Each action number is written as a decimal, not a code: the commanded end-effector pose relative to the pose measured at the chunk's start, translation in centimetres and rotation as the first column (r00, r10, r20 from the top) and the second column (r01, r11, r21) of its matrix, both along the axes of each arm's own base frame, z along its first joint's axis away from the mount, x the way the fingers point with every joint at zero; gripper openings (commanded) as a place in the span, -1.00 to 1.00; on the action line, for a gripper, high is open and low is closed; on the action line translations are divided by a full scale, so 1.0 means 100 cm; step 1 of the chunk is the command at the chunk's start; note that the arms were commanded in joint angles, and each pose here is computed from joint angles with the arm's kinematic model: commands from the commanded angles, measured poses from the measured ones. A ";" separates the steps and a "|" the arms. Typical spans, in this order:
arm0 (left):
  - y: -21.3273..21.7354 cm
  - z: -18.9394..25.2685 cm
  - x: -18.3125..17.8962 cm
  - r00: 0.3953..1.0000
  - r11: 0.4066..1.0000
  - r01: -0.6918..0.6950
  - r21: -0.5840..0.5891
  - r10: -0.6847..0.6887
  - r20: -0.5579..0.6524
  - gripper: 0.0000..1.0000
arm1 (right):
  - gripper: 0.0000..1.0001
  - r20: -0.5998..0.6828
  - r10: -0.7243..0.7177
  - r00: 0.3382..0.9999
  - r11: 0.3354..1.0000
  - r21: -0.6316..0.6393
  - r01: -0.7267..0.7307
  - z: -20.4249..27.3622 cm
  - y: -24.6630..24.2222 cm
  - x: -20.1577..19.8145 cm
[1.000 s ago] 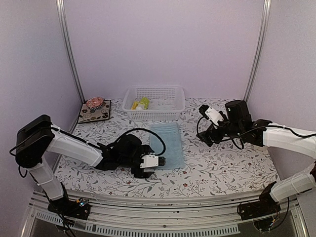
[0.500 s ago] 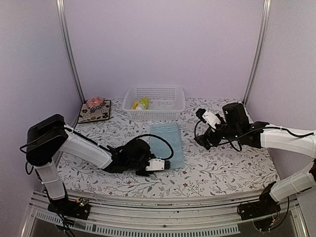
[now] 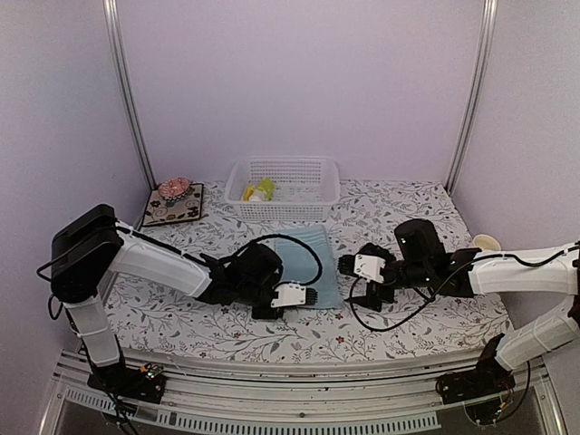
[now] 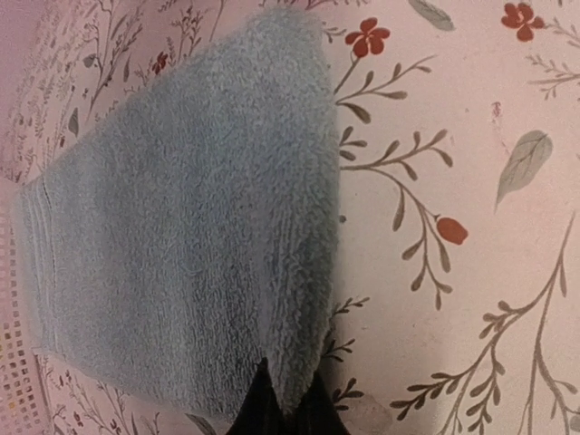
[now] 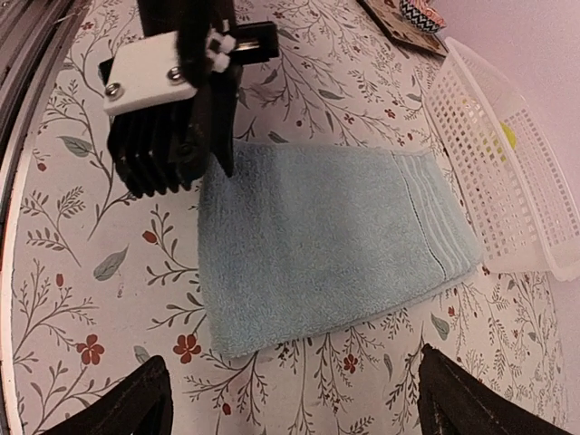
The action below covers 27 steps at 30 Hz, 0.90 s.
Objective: Roll the towels
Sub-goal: Roll the towel at the center of the board.
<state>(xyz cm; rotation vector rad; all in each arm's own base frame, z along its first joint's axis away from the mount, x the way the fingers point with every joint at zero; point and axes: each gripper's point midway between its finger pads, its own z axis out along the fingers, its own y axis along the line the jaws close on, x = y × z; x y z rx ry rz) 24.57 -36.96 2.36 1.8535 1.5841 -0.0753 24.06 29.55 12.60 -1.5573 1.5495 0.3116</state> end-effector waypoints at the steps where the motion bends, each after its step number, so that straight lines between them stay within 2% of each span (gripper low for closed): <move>1: 0.004 -0.002 -0.005 0.988 1.000 -0.017 -0.016 0.015 -0.156 -0.94 | 0.87 0.068 0.149 0.987 0.988 -0.056 -0.145 -0.016 0.021 -0.020; 9: 0.011 -0.006 -0.002 0.950 0.997 -0.070 -0.046 0.052 -0.308 -0.98 | 0.71 0.034 0.121 0.992 0.983 -0.145 -0.115 -0.055 0.035 -0.013; 13: 0.012 -0.009 -0.001 0.927 0.995 -0.090 -0.052 0.064 -0.369 -0.99 | 0.64 0.016 0.119 0.993 0.982 -0.151 -0.116 -0.065 0.045 -0.013; 21: 0.017 -0.016 0.006 0.898 0.991 -0.125 -0.045 0.094 -0.430 -1.00 | 0.55 0.038 0.067 0.997 0.983 -0.176 -0.059 -0.079 0.056 -0.003; 27: 0.018 -0.018 0.013 0.888 0.989 -0.142 -0.037 0.111 -0.447 -1.00 | 0.30 0.027 0.008 1.000 0.976 -0.219 -0.002 -0.096 0.053 0.006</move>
